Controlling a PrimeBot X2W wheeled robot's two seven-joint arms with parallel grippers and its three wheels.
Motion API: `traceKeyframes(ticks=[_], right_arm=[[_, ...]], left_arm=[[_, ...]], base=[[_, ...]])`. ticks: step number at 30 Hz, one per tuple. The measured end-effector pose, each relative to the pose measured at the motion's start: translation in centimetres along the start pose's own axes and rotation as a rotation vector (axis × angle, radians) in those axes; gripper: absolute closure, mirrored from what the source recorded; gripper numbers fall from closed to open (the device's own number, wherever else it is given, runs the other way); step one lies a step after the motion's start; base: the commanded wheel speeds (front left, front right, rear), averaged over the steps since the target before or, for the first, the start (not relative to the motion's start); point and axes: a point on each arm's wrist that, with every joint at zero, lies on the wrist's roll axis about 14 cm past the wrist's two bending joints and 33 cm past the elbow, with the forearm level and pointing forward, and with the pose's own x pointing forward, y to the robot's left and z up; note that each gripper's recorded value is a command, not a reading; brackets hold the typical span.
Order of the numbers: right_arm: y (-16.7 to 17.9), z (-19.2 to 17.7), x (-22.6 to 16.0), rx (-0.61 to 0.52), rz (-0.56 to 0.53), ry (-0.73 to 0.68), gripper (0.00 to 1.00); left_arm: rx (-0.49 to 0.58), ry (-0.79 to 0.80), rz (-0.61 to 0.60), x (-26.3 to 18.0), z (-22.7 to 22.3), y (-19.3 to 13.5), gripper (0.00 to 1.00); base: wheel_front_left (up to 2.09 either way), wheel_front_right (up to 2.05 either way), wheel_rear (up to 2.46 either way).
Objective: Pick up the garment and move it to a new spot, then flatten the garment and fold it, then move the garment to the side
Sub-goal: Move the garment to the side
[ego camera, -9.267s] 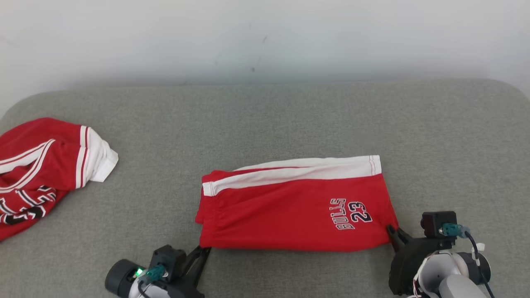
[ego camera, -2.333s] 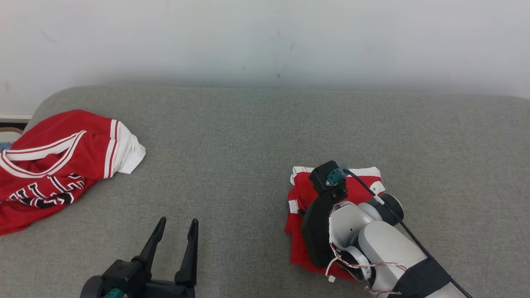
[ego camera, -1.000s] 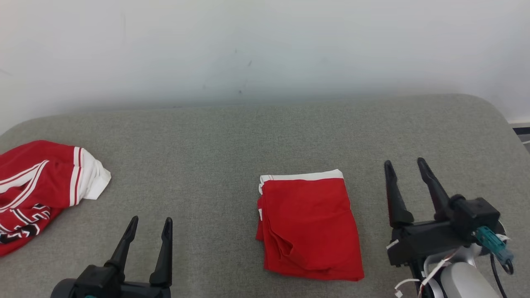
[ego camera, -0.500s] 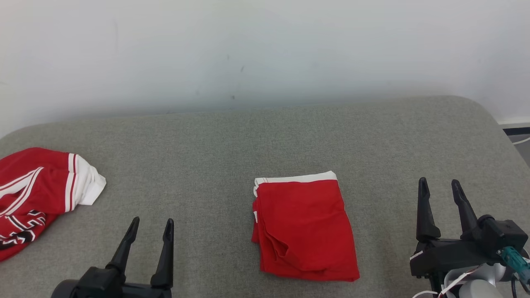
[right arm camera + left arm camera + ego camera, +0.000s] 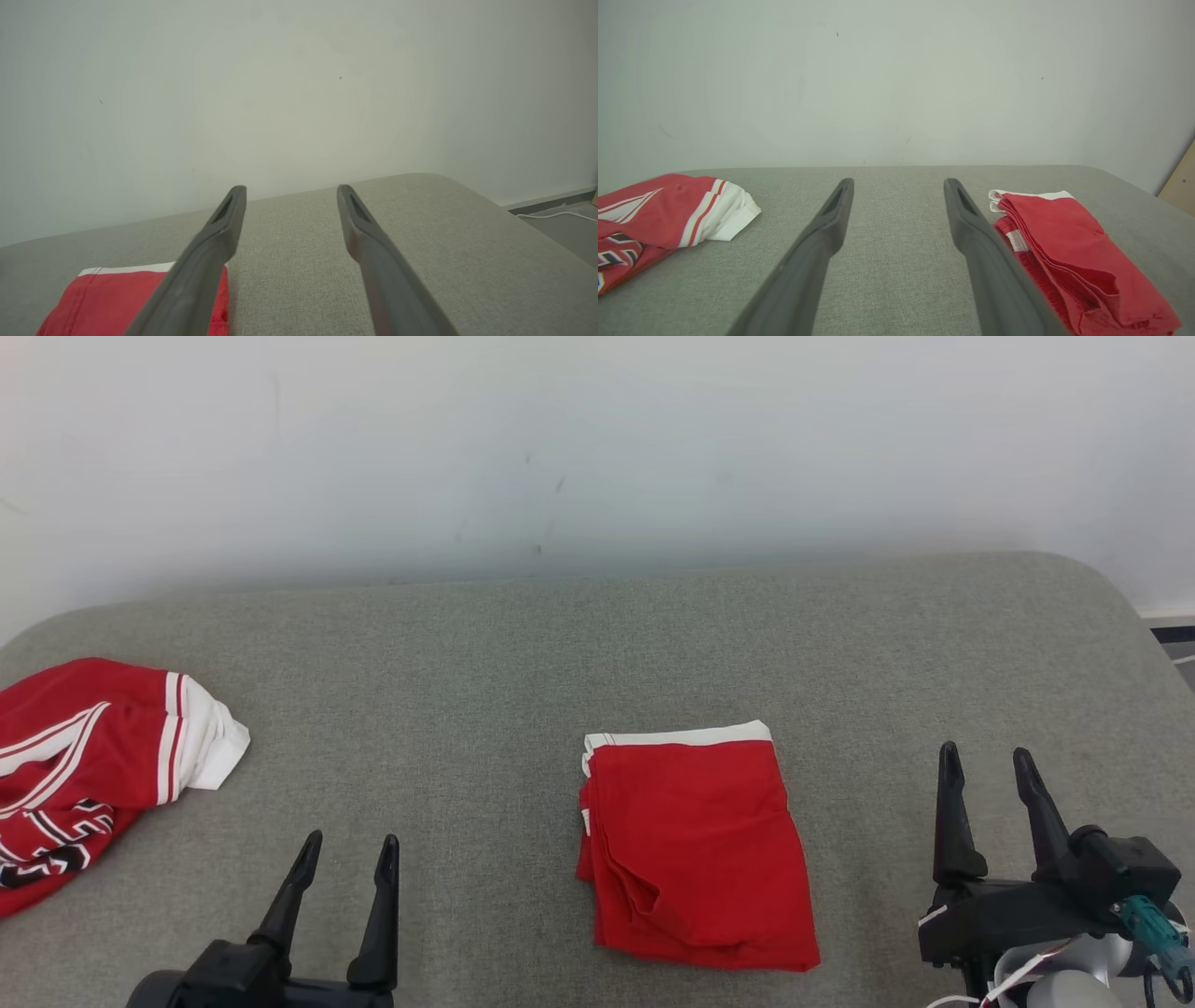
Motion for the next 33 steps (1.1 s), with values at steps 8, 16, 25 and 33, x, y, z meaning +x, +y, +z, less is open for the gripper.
traceKeyframes(ticks=[8, 16, 25, 33], right_arm=[[1.0, -3.2, 0.0, -0.026, 0.034, 0.141, 0.0], [2.5, -7.1, 0.9, -0.076, 0.093, 0.352, 0.0], [4.7, -11.3, 0.4, -0.116, 0.157, 0.594, 0.0], [6.0, -13.8, -0.7, -0.142, 0.201, 0.77, 0.0]], left_arm=[[-0.01, 0.01, -0.006, -0.2, -0.3, -0.5, 0.0], [-0.02, 0.019, 0.0, -0.5, -0.6, -0.4, 0.0], [-0.021, 0.033, 0.027, -0.9, -1.0, 0.3, 0.0], [-0.02, 0.04, 0.043, -1.2, -1.2, 0.8, 0.0]], base=[[0.0, 0.0, 0.0], [0.0, 0.0, 0.0], [0.0, 0.0, 0.0], [0.0, 0.0, 0.0]])
